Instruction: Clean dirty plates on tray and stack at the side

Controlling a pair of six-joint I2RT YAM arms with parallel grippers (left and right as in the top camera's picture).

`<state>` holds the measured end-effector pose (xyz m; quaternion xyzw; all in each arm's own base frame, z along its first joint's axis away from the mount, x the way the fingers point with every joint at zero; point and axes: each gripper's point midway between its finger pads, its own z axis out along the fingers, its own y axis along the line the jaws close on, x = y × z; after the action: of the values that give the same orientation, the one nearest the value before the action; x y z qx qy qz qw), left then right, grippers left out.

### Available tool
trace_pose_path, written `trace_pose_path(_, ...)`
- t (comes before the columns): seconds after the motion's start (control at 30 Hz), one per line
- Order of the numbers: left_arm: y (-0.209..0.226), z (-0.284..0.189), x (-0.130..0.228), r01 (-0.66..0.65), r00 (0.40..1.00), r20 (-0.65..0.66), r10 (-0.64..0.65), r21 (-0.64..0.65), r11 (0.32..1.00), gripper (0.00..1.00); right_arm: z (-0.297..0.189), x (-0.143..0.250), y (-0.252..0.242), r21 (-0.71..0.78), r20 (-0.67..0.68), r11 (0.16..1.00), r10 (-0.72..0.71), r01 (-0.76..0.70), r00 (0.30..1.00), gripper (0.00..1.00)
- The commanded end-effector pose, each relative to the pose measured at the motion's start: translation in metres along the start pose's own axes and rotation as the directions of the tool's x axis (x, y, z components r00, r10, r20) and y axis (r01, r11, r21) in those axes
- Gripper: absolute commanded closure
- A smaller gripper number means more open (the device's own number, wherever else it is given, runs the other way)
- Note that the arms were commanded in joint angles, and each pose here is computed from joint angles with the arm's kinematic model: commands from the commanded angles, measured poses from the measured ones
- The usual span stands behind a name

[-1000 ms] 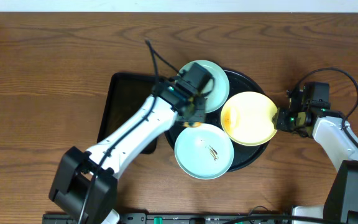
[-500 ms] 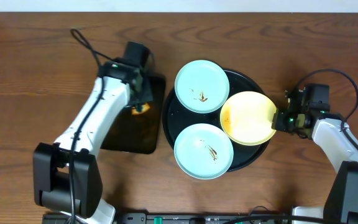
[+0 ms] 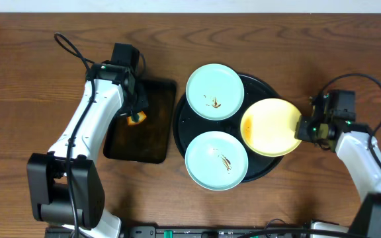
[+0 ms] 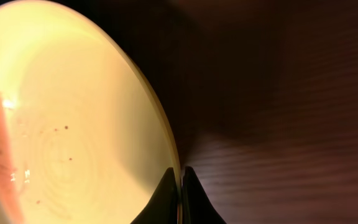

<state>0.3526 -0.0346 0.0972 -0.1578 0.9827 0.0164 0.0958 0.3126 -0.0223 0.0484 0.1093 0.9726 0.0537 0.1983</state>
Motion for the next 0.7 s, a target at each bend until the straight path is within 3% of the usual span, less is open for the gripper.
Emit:
trace_pose_path(0.0,0.002,-0.001,-0.001,-0.013,1.000,0.002,0.013,-0.002,1.000,0.92,-0.029,-0.024,-0.010,0.079,0.115,0.997,-0.028,0.019,0.993,0.99)
trace_pose_path(0.13,0.002,-0.001,-0.001,-0.013,1.000,0.002,0.013,-0.002,1.000,0.93,-0.052,-0.035,-0.007,0.111,0.197,0.992,-0.077,0.056,0.977,0.99)
trace_pose_path(0.43,0.002,-0.001,-0.001,-0.013,1.000,0.003,0.013,-0.002,1.000,0.92,-0.099,-0.056,0.001,0.353,0.343,0.928,-0.244,0.116,0.907,0.99)
trace_pose_path(0.67,0.002,-0.001,-0.001,-0.013,1.000,0.003,0.013,-0.002,1.000,0.92,-0.123,-0.057,0.024,0.575,0.341,0.796,-0.441,0.187,0.831,0.99)
